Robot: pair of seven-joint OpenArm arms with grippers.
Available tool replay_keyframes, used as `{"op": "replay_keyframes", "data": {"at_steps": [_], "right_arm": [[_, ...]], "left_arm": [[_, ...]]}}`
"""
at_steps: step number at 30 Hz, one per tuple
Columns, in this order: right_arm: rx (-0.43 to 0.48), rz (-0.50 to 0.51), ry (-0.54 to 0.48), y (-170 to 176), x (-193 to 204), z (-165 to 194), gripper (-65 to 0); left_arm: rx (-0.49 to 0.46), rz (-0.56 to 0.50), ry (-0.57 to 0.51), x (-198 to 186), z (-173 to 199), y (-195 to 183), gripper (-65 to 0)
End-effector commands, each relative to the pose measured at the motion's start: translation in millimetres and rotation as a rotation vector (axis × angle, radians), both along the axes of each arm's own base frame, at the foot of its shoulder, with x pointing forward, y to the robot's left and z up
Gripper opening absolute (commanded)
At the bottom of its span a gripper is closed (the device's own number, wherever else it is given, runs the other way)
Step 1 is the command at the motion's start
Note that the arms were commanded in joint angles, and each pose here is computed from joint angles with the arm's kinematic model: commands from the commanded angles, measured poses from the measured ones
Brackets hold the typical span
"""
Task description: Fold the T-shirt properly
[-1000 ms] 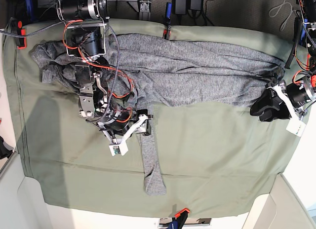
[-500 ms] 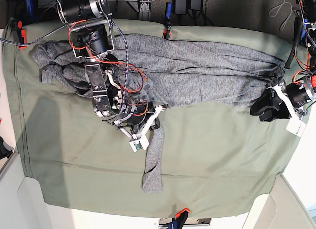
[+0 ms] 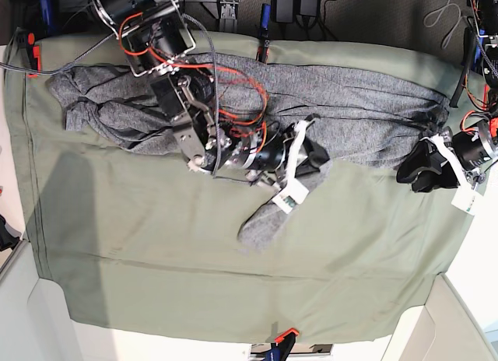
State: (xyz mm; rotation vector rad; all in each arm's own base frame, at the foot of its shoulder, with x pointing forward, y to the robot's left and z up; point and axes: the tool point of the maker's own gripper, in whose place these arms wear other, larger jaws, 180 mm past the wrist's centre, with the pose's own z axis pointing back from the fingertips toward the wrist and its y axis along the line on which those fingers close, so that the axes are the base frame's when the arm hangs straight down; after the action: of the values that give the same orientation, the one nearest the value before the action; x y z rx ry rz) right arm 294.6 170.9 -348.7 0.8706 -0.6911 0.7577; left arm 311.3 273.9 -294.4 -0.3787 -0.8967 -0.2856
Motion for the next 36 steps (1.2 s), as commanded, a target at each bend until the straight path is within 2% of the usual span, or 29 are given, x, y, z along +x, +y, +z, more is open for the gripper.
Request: {"op": "replay_keyframes", "data": {"at_steps": [1,3,6,7,8,10,13,18,24,29,32,36], "right_arm": [[0.063,-0.003,-0.052,8.7,6.7,25.6,-65.0],[0.058,-0.008,-0.066,8.3,1.8,26.3,-65.0],[0.035,-0.033,-0.078,2.4,3.7,23.7,-37.4],[0.037,-0.04,-0.078,0.8,5.4,24.1,-30.9],[0.041,-0.049,-0.079,-1.1,7.8,25.2,-27.4],[0.052,-0.075,-0.089,-6.8,14.8,30.7,-27.0],[0.083,-0.156,-0.119,-26.4,35.3,46.5,-27.0],[0.106,-0.369,-0.156,-91.9,77.7,68.5,-27.0],[0.083,-0.625,-0.13,-189.9,105.3,63.0,-27.0],[0.032,-0.774,-0.114,-271.8,103.0,47.0,-27.0],[0.003,-0.817,-0.081,-299.6,88.0,30.4,-27.0],[-0.026,-0.841,-0.051,-316.4,72.2,14.6,-27.0]], "left_arm": [[-0.002,-0.003,-0.062,8.9,20.0,2.9,-31.5],[-0.002,-0.004,-0.06,8.6,19.5,2.5,-31.5],[-0.002,-0.021,-0.047,7.5,15.1,-3.0,-31.5],[-0.004,-0.033,-0.038,6.8,11.9,-7.4,-31.5],[0.002,-0.047,-0.03,6.1,7.6,-11.8,-31.5],[0.041,-0.077,-0.028,6.5,-3.7,-21.1,-31.5],[0.13,-0.142,-0.08,15.7,-13.8,-38.3,-31.5],[0.228,-0.258,-0.126,43.1,-20.6,-76.7,-31.5],[0.147,-0.274,-0.085,75.1,-43.5,-119.0,-31.4],[0.097,-0.249,-0.038,100.5,-61.7,-145.0,-31.4],[0.07,-0.234,-0.008,103.4,-73.3,-150.7,-31.4],[0.055,-0.226,-0.002,103.0,-81.6,-155.8,-31.4]]}}
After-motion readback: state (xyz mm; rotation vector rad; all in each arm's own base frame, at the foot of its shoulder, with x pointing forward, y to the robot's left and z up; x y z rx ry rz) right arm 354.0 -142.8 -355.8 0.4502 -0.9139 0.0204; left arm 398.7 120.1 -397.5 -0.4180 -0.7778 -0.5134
